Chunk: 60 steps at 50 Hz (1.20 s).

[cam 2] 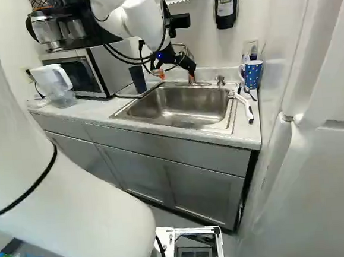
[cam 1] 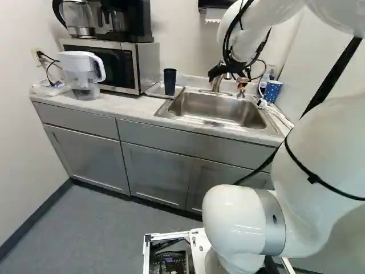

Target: Rinse the cup and place it in the tray

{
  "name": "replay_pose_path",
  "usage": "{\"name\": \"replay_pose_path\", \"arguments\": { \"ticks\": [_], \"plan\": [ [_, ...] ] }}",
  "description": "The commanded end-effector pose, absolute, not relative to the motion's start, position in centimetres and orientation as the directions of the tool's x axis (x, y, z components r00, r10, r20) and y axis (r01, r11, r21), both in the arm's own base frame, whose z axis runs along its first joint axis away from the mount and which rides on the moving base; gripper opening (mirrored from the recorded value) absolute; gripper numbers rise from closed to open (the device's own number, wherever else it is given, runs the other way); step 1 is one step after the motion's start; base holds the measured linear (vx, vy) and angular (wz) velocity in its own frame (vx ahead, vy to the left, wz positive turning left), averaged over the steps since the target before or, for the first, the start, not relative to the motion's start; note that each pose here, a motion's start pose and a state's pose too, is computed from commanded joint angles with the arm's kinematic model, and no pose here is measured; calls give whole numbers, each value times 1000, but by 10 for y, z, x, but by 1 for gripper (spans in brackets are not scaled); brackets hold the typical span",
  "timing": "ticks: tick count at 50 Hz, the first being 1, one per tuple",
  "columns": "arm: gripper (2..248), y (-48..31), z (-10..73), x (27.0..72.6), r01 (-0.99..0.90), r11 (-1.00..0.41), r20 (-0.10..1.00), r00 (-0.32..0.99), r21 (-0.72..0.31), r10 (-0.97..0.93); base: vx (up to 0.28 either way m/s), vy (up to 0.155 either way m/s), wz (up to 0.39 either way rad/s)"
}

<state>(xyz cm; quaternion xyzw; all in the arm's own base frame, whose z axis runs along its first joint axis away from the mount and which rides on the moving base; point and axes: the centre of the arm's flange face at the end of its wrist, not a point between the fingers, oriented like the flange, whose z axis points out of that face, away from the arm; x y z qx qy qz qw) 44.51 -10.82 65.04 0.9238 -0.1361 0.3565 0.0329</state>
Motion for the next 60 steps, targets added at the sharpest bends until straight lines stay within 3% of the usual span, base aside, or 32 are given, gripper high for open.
{"name": "replay_pose_path", "arguments": {
  "ticks": [60],
  "plan": [
    [247,-108,650,445,-275,-961,668,709,-36,-228,-19,4,4]
  ]
}}
